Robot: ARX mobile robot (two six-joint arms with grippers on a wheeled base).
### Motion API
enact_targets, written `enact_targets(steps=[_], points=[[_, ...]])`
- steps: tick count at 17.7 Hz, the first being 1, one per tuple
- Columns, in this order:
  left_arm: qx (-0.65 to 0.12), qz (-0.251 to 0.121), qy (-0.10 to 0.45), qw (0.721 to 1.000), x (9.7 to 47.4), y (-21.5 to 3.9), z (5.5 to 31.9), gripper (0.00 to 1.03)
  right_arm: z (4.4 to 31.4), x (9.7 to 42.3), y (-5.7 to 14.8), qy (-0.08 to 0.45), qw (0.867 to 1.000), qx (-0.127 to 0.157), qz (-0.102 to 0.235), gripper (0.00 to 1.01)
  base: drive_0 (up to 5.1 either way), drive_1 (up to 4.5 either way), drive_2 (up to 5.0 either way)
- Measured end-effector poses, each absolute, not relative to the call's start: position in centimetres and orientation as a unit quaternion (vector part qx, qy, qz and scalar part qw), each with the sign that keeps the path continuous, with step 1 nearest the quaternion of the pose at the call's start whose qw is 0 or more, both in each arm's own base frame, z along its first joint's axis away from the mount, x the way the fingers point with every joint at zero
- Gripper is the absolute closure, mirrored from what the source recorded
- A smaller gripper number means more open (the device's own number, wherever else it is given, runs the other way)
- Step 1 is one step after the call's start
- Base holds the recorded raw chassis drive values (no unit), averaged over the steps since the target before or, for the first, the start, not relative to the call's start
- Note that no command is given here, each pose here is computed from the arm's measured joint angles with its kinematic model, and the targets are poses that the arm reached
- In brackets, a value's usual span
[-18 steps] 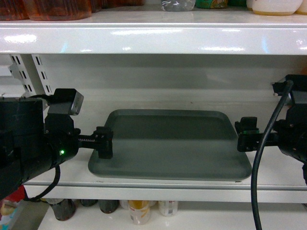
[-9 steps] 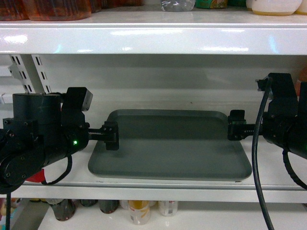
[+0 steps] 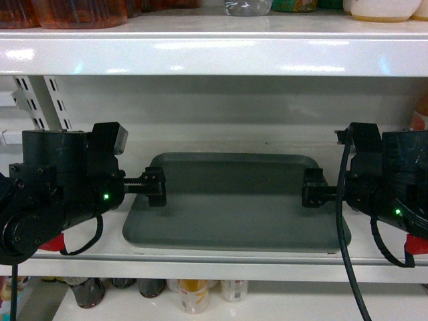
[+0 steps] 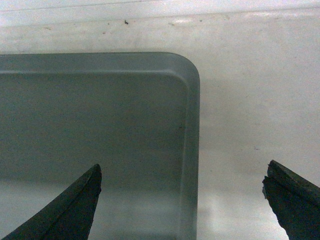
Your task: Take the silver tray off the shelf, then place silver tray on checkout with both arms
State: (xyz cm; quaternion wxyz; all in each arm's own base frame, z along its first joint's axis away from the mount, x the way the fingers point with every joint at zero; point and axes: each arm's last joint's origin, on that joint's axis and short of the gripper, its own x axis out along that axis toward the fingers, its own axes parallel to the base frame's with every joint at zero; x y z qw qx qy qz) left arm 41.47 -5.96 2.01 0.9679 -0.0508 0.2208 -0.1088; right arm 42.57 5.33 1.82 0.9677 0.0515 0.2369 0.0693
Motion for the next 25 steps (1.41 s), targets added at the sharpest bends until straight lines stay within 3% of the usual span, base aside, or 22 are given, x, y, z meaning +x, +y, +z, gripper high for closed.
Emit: enact_targets(steps=[8,21,23,25], points=[[-0.057,-0.107,0.24,0.963,42.3,-6.1,0.1,0.05,0.5,44.3,6.2,0.251,0.965,0.05,0.058,0.03,0.0,0.0,0.0],[-0.045,-0.107,0.231,0.966,43.7,-7.0,-0.6,0.05,-0.3,45.5,7.1,0.254,0.965,0.046,0.048,0.03,0.0,0.0,0.0],[-0.043,-0.105,0.229,0.967,43.7,-7.1,-0.7,0.15,-0.3,45.5,7.1,0.252,0.965,0.047,0.047,0.11,0.0,0.0,0.0],[-0.043,-0.102,0.228,0.967,43.7,-7.0,-0.8,0.35,-0.3,45.4,7.1,0.252,0.965,0.052,0.046,0.31,0.0,0.0,0.0]])
